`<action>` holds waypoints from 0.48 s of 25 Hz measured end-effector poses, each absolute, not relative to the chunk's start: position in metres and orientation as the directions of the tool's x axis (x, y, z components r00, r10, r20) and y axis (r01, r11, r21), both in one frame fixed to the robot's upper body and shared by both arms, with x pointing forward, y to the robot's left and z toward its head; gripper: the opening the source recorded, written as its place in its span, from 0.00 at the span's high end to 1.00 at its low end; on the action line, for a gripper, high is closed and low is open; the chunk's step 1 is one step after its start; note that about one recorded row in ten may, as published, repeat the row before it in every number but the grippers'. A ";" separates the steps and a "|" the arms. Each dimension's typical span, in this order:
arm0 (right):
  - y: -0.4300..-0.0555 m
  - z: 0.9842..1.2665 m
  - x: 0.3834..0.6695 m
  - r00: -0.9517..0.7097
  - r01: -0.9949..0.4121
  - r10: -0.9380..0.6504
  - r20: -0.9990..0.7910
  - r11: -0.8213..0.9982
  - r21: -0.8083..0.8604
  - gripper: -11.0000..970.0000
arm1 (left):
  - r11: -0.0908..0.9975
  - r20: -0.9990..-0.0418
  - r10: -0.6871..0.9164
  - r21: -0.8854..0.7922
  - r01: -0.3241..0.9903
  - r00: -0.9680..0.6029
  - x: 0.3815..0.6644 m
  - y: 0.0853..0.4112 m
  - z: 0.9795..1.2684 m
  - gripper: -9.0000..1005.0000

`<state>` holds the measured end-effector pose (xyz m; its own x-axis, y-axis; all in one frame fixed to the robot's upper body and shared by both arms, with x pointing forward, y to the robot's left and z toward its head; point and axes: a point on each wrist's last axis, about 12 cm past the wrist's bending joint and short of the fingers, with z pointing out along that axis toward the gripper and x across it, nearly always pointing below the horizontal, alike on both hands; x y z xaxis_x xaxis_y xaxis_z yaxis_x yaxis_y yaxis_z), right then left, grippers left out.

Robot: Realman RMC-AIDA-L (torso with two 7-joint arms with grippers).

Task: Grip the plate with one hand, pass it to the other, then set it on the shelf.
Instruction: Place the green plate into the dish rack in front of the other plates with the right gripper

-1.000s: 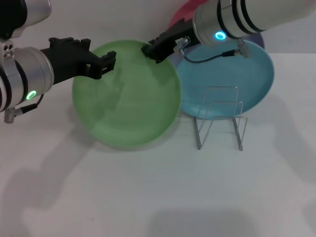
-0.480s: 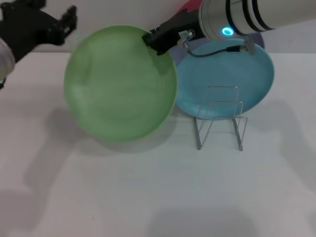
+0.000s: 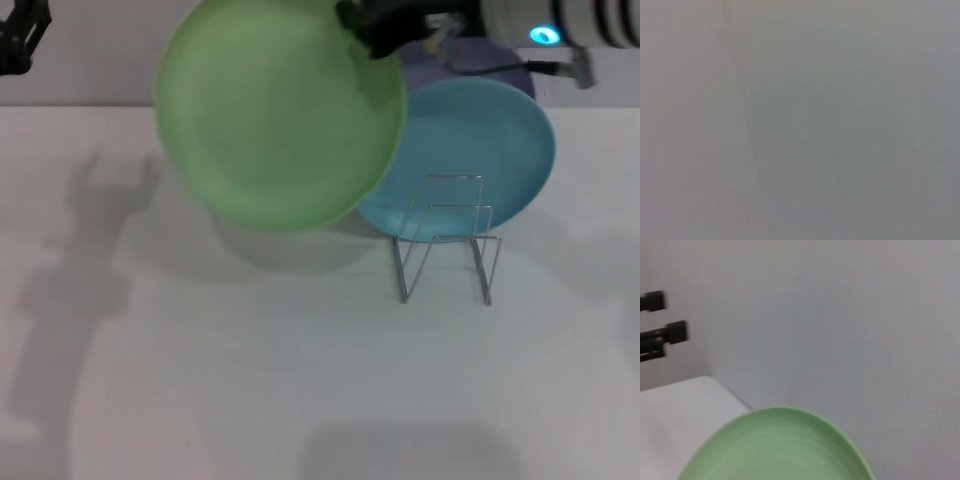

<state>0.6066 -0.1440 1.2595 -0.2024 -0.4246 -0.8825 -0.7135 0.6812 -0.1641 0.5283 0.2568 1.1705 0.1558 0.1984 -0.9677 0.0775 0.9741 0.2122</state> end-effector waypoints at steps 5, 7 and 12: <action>-0.169 1.268 0.582 -0.100 -0.679 -0.374 -0.922 0.703 -0.212 0.95 | 0.988 -0.973 0.147 0.154 0.024 0.177 0.525 0.270 1.143 0.26; -0.182 1.269 0.570 -0.054 -0.663 -0.337 -0.940 0.716 -0.218 0.95 | 0.991 -0.975 0.128 0.132 0.012 0.183 0.524 0.274 1.134 0.25; -0.212 1.257 0.545 0.061 -0.639 -0.228 -0.972 0.739 -0.213 0.95 | 0.996 -0.980 0.086 0.087 -0.004 0.181 0.523 0.283 1.113 0.17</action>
<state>0.5447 -0.2121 1.2575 0.0606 -0.2275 -0.9719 -0.6391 0.7391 -0.2128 0.5234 0.2826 1.1130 0.1812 0.0864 -0.9797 -0.0043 0.9962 0.0870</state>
